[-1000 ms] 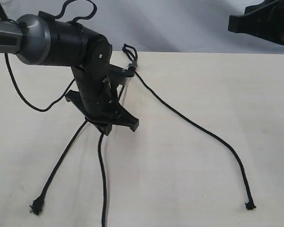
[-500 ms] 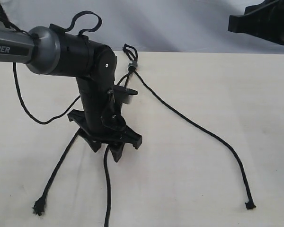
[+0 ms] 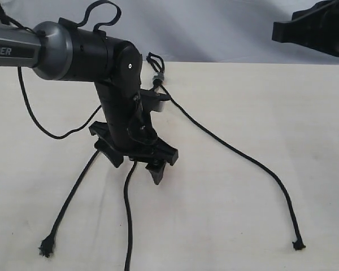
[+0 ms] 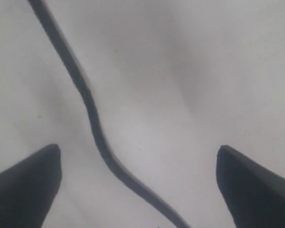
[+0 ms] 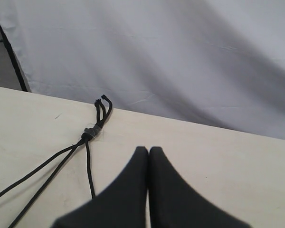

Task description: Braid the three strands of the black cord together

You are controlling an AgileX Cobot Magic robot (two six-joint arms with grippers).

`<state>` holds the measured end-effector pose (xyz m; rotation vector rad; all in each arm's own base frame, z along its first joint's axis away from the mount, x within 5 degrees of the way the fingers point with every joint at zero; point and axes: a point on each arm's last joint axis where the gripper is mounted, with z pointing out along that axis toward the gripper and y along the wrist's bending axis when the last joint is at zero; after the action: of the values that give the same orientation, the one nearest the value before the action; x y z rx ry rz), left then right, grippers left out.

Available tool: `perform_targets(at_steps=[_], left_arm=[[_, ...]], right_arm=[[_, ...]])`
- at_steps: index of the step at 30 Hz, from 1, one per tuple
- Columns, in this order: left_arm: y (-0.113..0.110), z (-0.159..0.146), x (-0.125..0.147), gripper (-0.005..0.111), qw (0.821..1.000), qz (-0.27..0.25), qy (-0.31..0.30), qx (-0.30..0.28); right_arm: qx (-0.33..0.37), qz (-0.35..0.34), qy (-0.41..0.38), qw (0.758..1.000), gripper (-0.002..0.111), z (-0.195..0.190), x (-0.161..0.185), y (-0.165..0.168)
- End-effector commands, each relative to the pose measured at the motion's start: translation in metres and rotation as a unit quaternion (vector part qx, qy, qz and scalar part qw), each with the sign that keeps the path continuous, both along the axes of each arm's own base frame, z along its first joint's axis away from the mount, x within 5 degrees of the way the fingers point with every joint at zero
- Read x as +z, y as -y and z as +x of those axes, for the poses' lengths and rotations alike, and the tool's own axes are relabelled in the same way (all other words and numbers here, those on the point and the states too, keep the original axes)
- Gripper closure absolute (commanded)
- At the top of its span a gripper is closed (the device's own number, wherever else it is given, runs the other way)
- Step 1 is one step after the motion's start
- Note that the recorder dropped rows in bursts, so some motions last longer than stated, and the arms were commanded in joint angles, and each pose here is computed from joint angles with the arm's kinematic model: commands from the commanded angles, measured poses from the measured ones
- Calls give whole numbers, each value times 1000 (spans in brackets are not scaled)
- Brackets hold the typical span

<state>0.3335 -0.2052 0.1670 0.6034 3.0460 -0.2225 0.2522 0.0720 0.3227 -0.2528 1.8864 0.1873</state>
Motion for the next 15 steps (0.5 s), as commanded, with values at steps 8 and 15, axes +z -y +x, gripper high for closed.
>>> perform_targets(at_steps=[8, 15], left_arm=[[-33, 2, 47, 47, 997, 52, 62, -15], [-84, -4, 67, 106, 991, 75, 98, 50]], right_arm=[[-9, -31, -91, 995, 108, 27, -25, -7], [73, -83, -164, 980, 108, 28, -36, -59]])
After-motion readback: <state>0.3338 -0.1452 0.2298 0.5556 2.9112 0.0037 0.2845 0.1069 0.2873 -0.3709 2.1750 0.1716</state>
